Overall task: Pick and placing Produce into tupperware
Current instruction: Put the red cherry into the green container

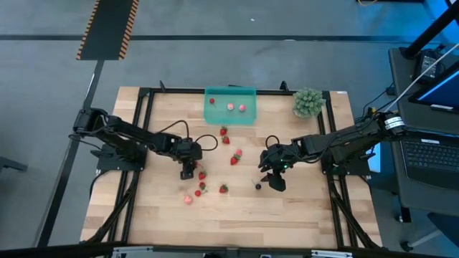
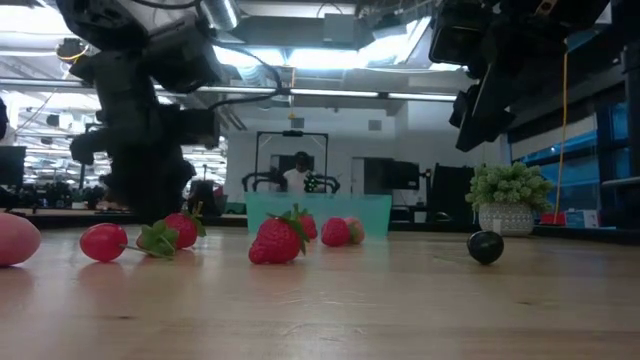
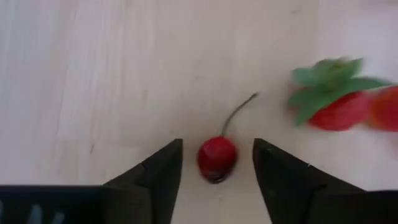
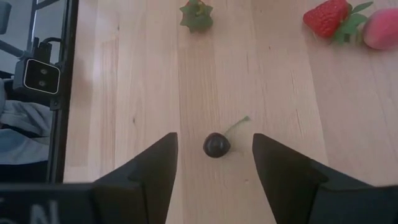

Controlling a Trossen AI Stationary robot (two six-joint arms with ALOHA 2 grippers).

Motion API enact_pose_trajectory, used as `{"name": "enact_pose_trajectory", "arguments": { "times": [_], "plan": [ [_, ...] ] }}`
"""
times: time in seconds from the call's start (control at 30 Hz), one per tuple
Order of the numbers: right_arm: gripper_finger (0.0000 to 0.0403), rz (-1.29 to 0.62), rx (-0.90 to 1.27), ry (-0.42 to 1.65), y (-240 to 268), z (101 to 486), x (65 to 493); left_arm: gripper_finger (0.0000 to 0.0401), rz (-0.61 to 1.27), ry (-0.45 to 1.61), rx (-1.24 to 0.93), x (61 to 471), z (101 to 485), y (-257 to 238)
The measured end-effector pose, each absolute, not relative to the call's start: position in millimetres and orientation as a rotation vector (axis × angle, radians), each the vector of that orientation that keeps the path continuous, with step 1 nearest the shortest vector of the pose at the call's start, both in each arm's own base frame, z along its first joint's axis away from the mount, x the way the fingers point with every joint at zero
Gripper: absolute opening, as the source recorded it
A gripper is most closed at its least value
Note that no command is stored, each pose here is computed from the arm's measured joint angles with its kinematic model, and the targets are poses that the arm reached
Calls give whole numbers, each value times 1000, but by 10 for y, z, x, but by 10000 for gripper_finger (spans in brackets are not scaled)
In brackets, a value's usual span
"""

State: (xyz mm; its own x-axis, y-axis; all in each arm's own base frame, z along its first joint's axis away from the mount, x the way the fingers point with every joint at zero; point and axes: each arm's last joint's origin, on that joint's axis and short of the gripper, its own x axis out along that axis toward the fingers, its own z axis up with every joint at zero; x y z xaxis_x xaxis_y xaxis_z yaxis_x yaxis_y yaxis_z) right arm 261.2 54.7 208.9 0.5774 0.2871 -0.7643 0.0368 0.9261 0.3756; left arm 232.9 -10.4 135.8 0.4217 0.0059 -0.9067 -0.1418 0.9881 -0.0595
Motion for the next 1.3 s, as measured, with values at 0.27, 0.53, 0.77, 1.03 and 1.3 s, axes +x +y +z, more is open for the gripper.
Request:
{"name": "enact_pose_trajectory", "arguments": {
  "times": [0.27,0.53,0.77,1.03,1.3],
  "plan": [
    [211,150,373,950,547,2089,2612,81,92,1135,-136,2320,1369,-104],
    [211,150,373,950,547,2089,2612,62,104,1136,-150,2318,1369,-104],
    [211,150,373,950,547,2089,2612,124,116,1149,-164,2306,1363,-103],
    [211,151,373,950,548,2089,2612,171,128,1173,-189,2285,1355,-104],
    [211,150,373,950,547,2089,2612,175,113,1210,-192,2281,1318,-112]
  ]
}}
